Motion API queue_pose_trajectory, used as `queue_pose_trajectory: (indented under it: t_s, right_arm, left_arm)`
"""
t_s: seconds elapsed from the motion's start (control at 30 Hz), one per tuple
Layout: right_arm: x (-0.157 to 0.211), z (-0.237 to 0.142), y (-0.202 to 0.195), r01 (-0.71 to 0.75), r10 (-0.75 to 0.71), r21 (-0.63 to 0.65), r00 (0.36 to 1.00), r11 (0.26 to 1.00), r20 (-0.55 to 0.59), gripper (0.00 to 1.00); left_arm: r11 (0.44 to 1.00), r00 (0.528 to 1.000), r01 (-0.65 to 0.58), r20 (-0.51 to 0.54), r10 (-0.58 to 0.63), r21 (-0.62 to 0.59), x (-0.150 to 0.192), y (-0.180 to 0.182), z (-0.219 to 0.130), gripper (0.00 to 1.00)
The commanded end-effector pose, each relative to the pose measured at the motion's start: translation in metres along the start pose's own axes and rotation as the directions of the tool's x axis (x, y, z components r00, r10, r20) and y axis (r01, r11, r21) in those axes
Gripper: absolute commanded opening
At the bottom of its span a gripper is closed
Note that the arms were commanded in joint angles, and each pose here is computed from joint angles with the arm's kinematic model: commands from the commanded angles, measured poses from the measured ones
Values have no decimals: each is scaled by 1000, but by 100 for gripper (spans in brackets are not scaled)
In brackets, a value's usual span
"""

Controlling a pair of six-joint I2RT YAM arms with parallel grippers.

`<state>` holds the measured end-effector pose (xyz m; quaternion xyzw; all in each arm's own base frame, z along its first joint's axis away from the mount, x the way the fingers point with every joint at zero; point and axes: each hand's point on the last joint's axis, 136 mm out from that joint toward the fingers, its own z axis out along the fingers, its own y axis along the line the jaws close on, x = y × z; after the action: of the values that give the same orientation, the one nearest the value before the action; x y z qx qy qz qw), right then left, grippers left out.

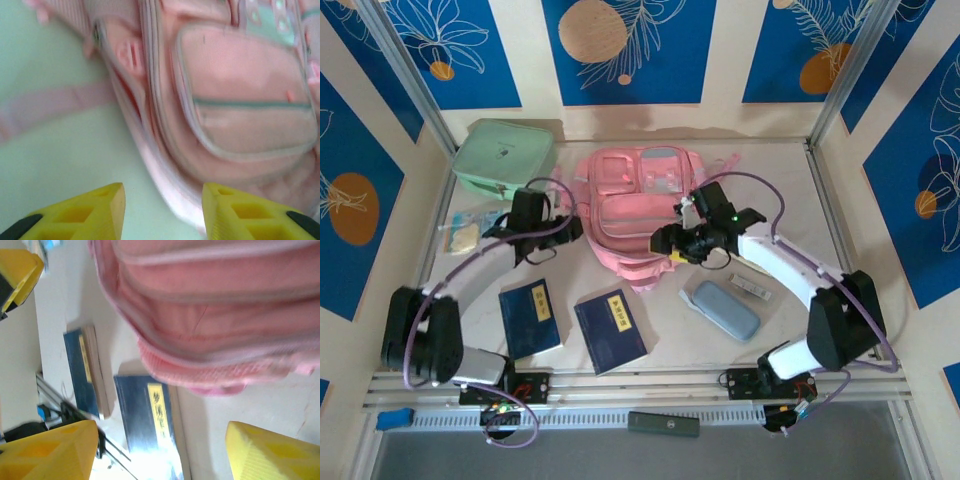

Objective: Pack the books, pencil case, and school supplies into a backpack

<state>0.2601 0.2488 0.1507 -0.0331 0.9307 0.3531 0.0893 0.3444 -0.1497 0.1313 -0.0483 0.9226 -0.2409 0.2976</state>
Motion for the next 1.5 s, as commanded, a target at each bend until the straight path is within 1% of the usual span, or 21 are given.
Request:
queue_pose_trajectory:
  t_s: [0.0,0.1,0.2,0.27,0.33,0.43,0.53,0.6,0.67,0.77,0.9,0.97,1.07,1.17,1.27,1.33,1.4,1.47]
  right_arm:
    - [43,7,0,5,-2,42,996,999,-88,68]
    - [73,18,1,15,-7,66,992,998,-127,67]
    - [98,29,3,73,-59,82,985,994,-164,67]
    - [112,39,-1,103,-77,126,978,987,-192,67]
    - [122,49,-7,106,-70,162,975,981,-213,67]
    - [133,69,-1,109,-74,139,968,984,-238,66]
    - [137,86,0,132,-85,170,962,977,-261,63]
    - [139,97,2,144,-95,163,955,976,-280,61]
    - [139,103,-1,137,-83,176,955,975,-283,60]
    - [139,111,-5,126,-70,185,956,975,-284,60]
    - [137,120,-6,119,-61,187,955,975,-290,57]
    - [136,122,0,121,-69,166,955,979,-289,53]
    - [132,126,7,124,-80,138,954,983,-287,51]
    - [124,130,12,117,-78,126,956,985,-284,50]
    - [115,128,22,109,-79,98,959,989,-271,49]
    - [108,124,22,114,-82,115,965,987,-248,50]
    - [106,121,20,107,-74,121,966,987,-248,51]
    - [112,121,20,89,-55,114,962,990,-268,52]
  left_arm:
    - [996,990,27,-133,-38,-82,65,2,-24,47]
    - [992,983,8,-180,-32,-129,103,5,-43,49]
    - [989,975,-2,-222,-31,-148,136,5,-56,50]
    - [985,971,-2,-236,-39,-174,155,9,-63,51]
    - [986,967,-1,-250,-42,-169,171,9,-64,51]
    - [988,958,15,-281,-59,-156,192,6,-62,50]
    - [993,949,13,-313,-49,-114,208,-2,-56,50]
    - [989,948,6,-315,-52,-147,216,4,-53,50]
    - [989,949,12,-310,-57,-146,221,7,-49,50]
    - [997,950,43,-306,-61,-64,226,-3,-39,49]
    - [997,952,18,-305,-41,-78,228,2,-35,49]
    - [996,950,19,-310,-47,-93,230,5,-32,49]
    - [998,952,30,-301,-45,-52,229,-4,-25,48]
    - [998,963,16,-268,-32,-62,223,-2,-21,46]
    - [996,970,13,-242,-33,-85,214,0,-21,45]
    - [993,977,11,-210,-36,-117,208,7,-22,45]
    - [990,982,27,-184,-51,-135,203,13,-21,44]
    - [989,980,41,-186,-68,-143,203,15,-21,44]
